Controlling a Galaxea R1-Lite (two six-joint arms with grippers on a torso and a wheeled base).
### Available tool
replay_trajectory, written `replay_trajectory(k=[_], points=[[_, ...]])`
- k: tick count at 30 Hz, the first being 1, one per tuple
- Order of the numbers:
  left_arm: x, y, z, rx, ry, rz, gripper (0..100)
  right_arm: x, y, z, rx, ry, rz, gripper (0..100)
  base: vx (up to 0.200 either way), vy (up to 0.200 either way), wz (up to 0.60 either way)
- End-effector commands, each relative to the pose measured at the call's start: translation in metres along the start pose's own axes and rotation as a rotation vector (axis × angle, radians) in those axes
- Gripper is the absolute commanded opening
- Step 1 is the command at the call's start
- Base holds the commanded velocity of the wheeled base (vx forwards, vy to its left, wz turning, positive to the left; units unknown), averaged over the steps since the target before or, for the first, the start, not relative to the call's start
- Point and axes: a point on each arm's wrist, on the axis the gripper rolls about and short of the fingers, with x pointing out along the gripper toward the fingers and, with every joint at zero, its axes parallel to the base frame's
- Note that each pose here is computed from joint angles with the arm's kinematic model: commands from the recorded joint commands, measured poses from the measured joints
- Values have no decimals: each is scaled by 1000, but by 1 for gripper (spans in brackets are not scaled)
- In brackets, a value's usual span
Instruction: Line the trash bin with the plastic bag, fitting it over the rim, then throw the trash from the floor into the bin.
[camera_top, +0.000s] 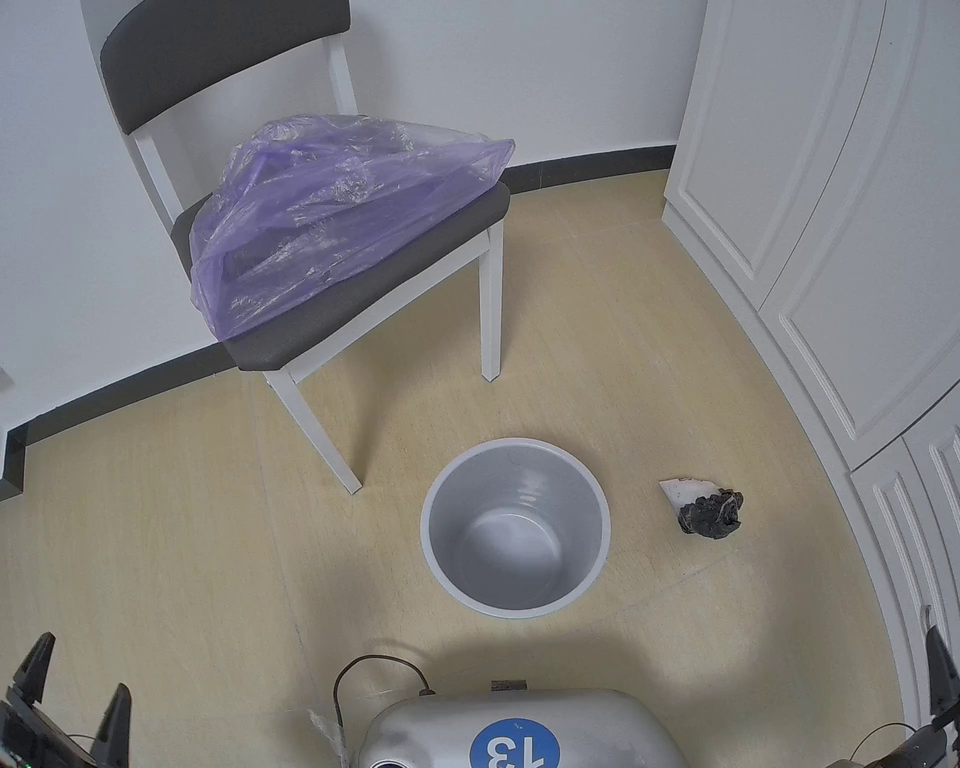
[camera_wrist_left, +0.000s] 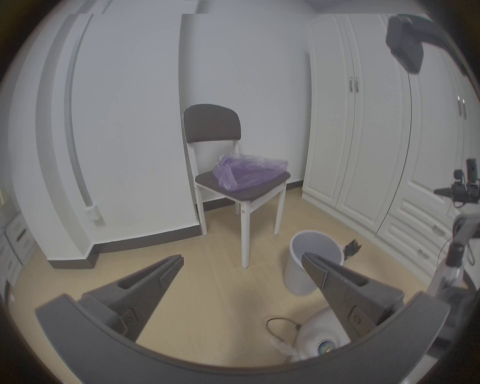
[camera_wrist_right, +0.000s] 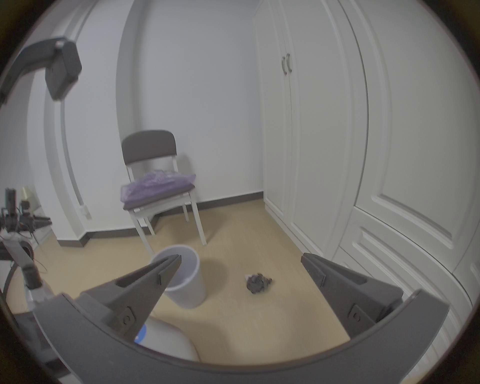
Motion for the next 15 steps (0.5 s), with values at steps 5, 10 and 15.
replay_trajectory(k=[5, 10, 15], points=[[77, 8, 140, 2, 109, 9, 100, 94, -5, 89, 52, 187, 29, 100, 0, 0, 0], [160, 28, 153, 104, 299, 97, 100, 169, -13, 91, 43, 175, -53, 100, 0, 0, 0], [219, 27, 151, 155, 383, 172, 100, 180, -6, 80, 46, 166, -66, 100, 0, 0, 0]])
